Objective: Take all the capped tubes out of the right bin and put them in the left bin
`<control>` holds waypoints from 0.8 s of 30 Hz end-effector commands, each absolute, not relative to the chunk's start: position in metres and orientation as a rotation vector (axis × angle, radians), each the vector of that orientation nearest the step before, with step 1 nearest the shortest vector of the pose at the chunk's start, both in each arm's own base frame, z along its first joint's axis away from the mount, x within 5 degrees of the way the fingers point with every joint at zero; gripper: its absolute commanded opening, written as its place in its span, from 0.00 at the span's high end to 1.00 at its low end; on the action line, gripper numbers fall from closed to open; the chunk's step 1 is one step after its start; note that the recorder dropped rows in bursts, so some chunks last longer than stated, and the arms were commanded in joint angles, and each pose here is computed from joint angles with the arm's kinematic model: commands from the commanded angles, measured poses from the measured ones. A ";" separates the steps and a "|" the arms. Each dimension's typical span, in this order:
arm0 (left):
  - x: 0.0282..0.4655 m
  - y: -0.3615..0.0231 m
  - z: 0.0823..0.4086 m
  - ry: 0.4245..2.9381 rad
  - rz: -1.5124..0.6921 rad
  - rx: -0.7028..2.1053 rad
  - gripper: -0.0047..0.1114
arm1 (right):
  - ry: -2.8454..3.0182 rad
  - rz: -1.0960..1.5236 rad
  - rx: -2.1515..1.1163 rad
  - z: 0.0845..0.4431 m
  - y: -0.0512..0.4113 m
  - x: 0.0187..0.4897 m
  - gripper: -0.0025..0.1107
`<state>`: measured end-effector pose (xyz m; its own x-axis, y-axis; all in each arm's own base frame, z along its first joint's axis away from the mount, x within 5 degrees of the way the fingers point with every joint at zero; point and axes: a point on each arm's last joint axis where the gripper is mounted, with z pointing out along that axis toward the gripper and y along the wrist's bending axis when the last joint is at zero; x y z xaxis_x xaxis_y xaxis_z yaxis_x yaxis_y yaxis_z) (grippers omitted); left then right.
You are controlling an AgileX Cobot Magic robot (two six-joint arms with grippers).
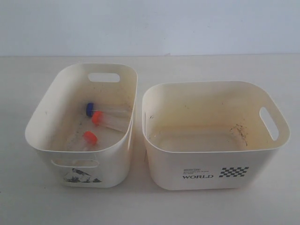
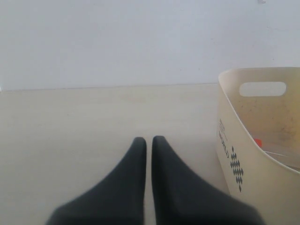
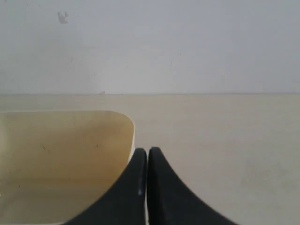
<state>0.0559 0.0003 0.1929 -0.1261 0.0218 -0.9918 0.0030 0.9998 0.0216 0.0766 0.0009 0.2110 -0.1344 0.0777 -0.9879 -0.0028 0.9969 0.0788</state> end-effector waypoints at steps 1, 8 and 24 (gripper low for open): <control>0.056 0.000 0.194 1.692 0.011 0.012 0.92 | 1.692 0.098 0.087 0.199 0.001 0.072 0.98; 0.056 0.000 0.194 1.692 0.011 0.012 0.92 | 1.762 0.033 -0.009 0.191 0.002 0.062 0.98; 0.056 0.000 0.194 1.692 0.011 0.012 0.92 | 1.818 0.036 -0.017 0.183 0.002 0.054 0.98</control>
